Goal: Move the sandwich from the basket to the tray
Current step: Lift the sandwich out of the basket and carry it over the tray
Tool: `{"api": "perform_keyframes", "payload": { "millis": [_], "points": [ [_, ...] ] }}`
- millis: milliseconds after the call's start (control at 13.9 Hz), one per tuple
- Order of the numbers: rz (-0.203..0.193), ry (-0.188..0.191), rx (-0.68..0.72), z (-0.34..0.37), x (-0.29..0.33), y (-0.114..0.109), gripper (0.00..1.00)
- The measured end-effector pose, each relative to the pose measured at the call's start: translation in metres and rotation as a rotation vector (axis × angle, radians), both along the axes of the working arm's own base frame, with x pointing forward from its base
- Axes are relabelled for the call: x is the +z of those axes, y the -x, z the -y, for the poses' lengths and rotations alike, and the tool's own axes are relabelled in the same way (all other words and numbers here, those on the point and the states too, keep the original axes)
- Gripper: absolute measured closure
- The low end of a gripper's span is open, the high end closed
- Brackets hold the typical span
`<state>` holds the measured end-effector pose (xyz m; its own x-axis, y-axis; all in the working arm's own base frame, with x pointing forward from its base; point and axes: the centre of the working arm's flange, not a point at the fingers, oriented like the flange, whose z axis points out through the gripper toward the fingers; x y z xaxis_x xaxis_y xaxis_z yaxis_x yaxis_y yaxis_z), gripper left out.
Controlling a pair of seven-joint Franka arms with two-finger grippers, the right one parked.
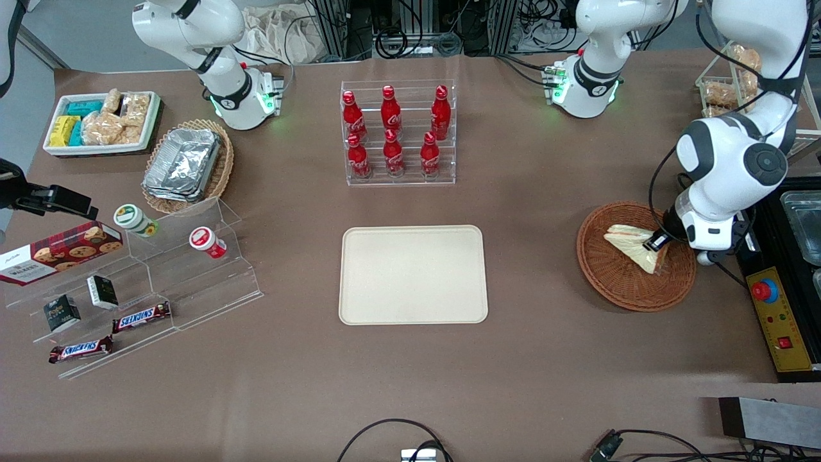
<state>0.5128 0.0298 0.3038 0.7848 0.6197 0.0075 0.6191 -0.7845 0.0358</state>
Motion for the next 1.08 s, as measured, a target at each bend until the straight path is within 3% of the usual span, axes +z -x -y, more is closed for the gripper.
{"api": "perform_keyframes", "payload": {
  "millis": [503, 790, 1077],
  "points": [
    [-0.022, -0.022, -0.309, 0.067, 0.078, -0.001, 0.81],
    [0.014, -0.082, -0.496, 0.129, 0.101, -0.004, 0.81],
    [0.035, -0.093, -0.649, 0.18, 0.116, 0.0, 0.81]
  ]
}}
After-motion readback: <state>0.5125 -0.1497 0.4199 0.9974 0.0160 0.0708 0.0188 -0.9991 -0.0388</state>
